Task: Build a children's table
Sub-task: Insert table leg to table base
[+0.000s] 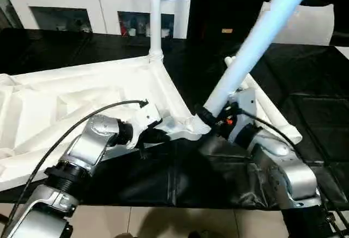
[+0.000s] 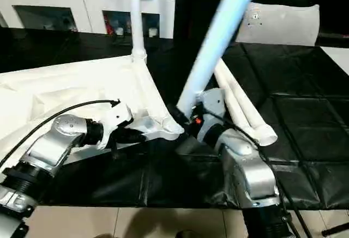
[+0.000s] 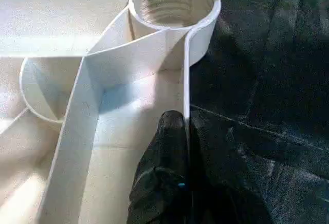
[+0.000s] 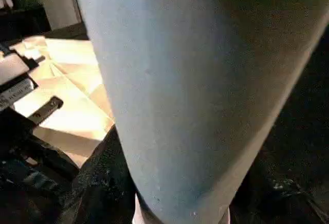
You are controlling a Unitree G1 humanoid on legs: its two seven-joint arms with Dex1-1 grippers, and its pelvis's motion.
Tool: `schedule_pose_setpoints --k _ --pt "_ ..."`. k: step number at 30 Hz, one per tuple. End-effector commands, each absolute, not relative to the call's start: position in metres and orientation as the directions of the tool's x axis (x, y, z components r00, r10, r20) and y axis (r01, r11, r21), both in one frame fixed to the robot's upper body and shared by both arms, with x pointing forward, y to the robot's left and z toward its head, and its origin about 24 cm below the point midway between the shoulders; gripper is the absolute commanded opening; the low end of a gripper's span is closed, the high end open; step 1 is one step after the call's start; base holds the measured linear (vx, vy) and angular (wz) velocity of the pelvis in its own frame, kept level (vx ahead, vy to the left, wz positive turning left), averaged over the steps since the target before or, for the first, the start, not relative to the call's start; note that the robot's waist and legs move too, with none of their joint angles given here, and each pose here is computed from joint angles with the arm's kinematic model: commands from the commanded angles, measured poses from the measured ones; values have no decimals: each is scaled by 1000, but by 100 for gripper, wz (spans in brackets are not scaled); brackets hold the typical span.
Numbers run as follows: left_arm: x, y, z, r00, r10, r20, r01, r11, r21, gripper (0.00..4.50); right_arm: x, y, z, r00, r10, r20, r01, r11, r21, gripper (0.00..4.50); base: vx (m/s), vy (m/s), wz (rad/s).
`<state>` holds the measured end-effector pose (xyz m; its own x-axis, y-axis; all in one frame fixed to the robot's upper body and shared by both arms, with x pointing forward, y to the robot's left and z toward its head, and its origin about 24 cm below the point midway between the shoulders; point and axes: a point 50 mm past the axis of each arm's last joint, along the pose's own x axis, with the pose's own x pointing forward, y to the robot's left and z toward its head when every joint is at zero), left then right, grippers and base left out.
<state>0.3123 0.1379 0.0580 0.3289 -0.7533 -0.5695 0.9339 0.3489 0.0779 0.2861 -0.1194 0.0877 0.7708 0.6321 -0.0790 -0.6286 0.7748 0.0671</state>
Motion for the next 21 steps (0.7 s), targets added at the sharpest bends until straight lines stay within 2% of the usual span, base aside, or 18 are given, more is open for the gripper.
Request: schedule_pose_setpoints --k 1,3,6,10,12,17,21 --pt "311 142 51 313 -726 -613 940 330 89 0 290 -119 95 763 644 -56 -643 765 27 193 0 0 0" --pt "303 140 54 222 -773 -594 975 193 113 0 294 -120 93 745 663 -69 -660 748 64 193 0 0 0" --pt "299 140 55 163 -799 -578 987 139 87 0 297 -120 88 711 698 -91 -690 716 105 193 0 0 0" --pt "297 141 56 132 -806 -577 991 109 74 0 298 -120 83 674 727 -130 -720 686 107 193 0 0 0" --pt "298 144 56 127 -802 -583 992 101 76 0 298 -119 77 622 763 -174 -753 645 133 193 0 0 0" --pt "303 148 55 153 -799 -582 988 118 97 0 295 -116 75 554 812 -183 -801 580 148 193 0 0 0" --pt "305 149 55 154 -807 -570 988 128 87 0 296 -115 74 541 819 -193 -811 568 139 193 0 0 0"
